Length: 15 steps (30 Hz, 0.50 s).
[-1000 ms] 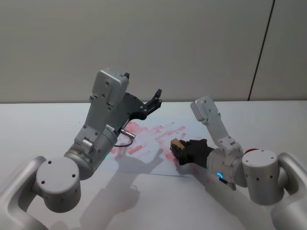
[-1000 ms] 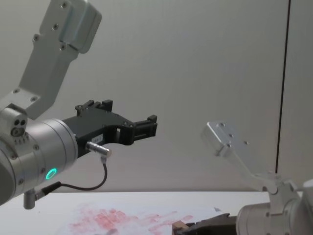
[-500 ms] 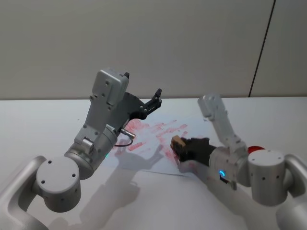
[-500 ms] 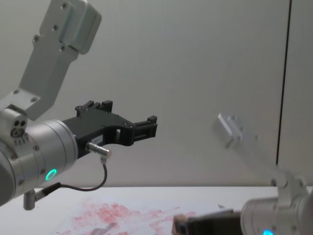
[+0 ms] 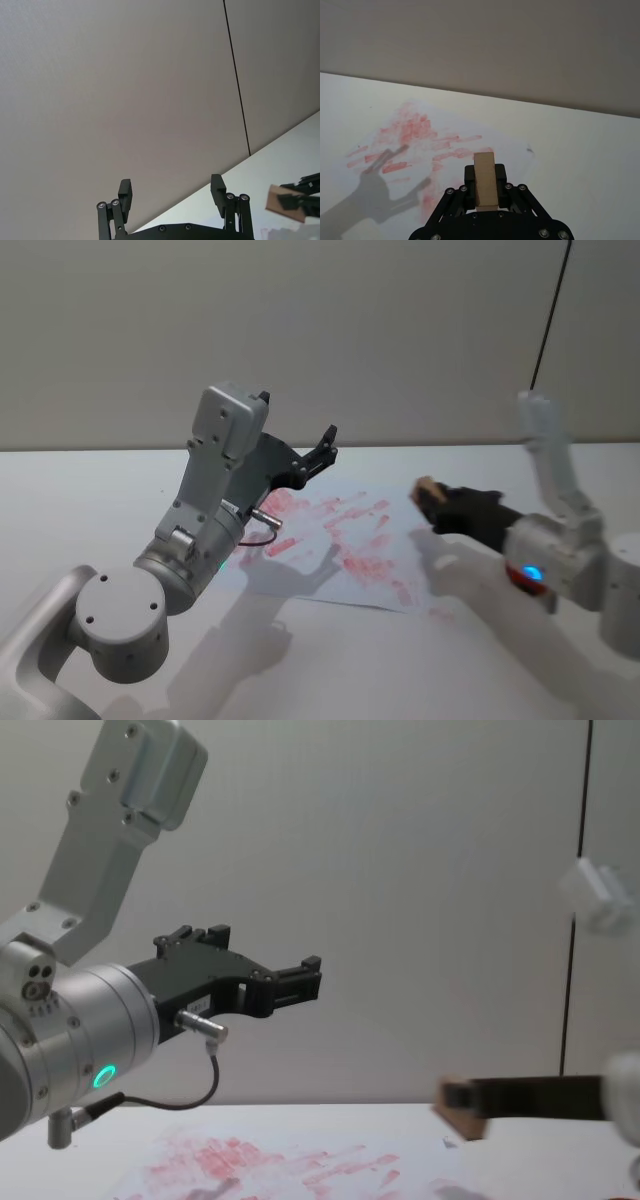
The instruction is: Use the one hand to pick up the stamp and affix it onto the A4 paper.
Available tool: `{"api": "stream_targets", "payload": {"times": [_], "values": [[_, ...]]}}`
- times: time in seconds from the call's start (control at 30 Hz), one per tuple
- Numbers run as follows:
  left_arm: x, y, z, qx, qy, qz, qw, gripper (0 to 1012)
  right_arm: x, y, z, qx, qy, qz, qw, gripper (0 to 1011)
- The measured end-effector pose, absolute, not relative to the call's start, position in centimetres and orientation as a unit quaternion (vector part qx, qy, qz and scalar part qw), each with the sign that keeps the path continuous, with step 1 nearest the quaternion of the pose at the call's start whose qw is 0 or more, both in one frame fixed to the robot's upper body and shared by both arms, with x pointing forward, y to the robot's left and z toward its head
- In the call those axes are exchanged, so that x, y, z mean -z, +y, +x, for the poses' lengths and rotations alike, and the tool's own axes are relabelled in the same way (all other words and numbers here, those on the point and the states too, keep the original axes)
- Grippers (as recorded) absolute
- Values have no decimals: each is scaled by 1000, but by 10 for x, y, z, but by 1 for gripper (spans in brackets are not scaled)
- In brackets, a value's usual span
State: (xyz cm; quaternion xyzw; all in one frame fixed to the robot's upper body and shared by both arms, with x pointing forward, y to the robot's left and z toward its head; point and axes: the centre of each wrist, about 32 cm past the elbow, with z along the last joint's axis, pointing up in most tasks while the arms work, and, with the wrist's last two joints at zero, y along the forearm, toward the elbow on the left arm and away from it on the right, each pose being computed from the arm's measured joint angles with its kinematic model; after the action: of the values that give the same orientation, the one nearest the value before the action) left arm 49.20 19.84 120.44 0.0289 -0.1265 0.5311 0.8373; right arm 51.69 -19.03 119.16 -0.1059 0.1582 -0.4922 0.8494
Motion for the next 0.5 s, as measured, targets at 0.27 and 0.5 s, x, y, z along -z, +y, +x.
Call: {"api": "stream_targets", "payload": {"times": [0.27, 0.5], "values": [[-1204, 198, 492, -531, -126, 29, 837, 1001, -1190, -235, 500, 530, 163, -127, 823, 217], [-1204, 198, 492, -531, -126, 29, 837, 1001, -1186, -258, 491, 547, 162, -146, 808, 217]]}}
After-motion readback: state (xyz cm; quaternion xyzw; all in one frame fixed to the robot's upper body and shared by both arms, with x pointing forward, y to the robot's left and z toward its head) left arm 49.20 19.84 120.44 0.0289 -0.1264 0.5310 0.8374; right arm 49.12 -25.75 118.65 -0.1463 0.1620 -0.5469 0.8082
